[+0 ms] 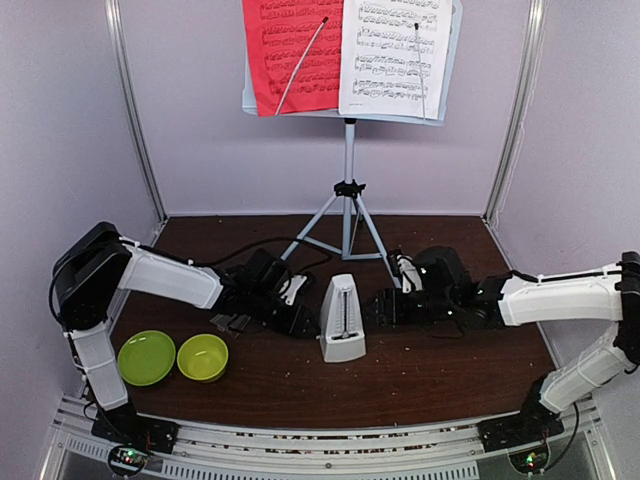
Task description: Set up the instrument practice props
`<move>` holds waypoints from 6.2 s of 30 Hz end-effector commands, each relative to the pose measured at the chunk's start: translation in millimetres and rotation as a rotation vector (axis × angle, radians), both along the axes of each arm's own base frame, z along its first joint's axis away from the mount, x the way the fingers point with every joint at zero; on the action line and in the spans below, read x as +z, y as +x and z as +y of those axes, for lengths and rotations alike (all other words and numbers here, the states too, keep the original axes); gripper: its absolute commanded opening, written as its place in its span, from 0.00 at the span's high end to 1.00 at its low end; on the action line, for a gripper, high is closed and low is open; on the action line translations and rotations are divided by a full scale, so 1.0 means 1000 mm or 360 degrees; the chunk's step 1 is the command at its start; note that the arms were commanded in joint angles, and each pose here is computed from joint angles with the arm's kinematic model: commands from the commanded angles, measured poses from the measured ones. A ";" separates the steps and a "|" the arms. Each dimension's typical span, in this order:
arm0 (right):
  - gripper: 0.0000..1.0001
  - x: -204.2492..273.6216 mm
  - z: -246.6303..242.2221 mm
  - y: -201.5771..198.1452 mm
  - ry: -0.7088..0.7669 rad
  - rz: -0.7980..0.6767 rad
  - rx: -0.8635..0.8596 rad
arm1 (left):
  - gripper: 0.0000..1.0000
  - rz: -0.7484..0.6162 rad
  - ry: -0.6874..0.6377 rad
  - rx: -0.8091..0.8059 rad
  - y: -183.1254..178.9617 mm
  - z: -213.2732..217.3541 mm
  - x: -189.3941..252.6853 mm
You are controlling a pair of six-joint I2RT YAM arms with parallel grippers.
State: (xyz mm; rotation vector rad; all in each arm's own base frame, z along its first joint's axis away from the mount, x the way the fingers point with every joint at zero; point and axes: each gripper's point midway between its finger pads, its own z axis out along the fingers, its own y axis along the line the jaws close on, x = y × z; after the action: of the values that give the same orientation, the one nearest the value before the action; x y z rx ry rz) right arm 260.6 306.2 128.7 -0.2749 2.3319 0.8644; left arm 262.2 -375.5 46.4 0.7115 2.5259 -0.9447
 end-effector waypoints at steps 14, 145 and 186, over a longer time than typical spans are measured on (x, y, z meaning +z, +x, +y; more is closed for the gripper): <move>0.12 0.065 0.016 -0.021 0.0011 -0.0373 -0.0007 | 0.58 -0.0177 -0.0025 -0.0109 0.031 -0.032 0.029; 0.00 0.021 -0.086 -0.012 -0.0693 -0.0375 -0.0646 | 0.36 -0.0631 0.0014 0.0245 0.087 0.058 0.117; 0.00 0.222 -0.159 0.031 0.0025 -0.0693 -0.0580 | 0.02 -0.1048 0.0182 0.0650 0.117 0.200 0.288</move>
State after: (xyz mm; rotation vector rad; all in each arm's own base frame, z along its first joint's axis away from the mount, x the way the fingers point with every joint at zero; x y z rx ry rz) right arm 299.6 129.8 328.5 0.0815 1.9305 0.4560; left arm 396.0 -189.4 316.6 0.4314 2.0290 -0.3786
